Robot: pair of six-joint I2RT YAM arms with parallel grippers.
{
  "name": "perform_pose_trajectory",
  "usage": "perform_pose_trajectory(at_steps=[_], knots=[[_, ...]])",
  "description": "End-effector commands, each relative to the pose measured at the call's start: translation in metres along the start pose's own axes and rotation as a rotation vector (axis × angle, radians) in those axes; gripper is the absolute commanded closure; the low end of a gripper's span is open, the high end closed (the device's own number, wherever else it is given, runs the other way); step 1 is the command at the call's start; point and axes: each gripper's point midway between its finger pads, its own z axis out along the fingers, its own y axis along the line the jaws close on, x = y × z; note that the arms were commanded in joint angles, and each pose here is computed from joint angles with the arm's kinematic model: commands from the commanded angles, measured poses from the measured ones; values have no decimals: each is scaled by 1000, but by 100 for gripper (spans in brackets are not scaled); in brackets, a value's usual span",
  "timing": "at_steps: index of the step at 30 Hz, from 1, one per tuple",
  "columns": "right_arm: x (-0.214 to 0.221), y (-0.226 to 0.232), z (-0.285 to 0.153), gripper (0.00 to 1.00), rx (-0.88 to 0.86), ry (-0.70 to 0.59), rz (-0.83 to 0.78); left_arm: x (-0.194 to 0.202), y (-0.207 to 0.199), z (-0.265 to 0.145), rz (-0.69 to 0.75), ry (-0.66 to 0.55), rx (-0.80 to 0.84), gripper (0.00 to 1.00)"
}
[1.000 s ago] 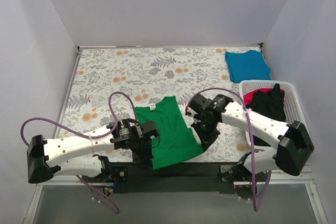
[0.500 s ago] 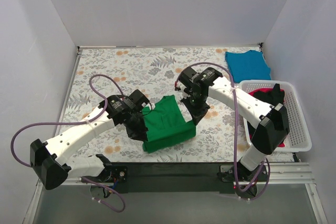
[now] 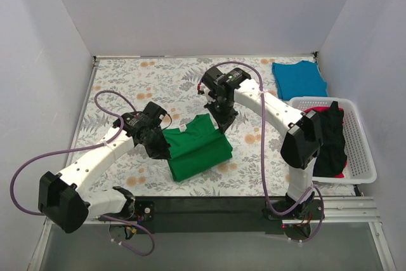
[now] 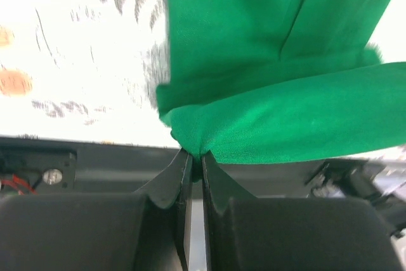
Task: Fold and stack the t-shirts
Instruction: Fold the tshirt
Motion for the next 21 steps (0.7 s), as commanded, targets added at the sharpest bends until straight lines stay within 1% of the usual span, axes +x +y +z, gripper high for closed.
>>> perform_pose_trajectory(at_steps=[1, 2, 4, 9, 13, 17, 21], knots=[[-30, -7, 0, 99, 29, -78, -31, -28, -2, 3, 0, -109, 36, 100], [-34, -8, 7, 99, 34, -69, -33, -33, 1, 7, -15, -113, 30, 100], [-45, -11, 15, 99, 44, -96, -36, -50, -2, 13, -3, -181, 31, 100], [-64, -28, 36, 99, 81, -127, -10, -77, 1, 31, -19, -242, 28, 100], [-75, -39, 45, 99, 71, -161, 16, -104, -10, 32, -27, -325, 73, 100], [-85, -51, 50, 99, 73, -194, 40, -124, -13, 38, -20, -365, 79, 100], [-95, -60, 57, 99, 72, -216, 44, -135, -9, 51, -22, -362, 53, 100]])
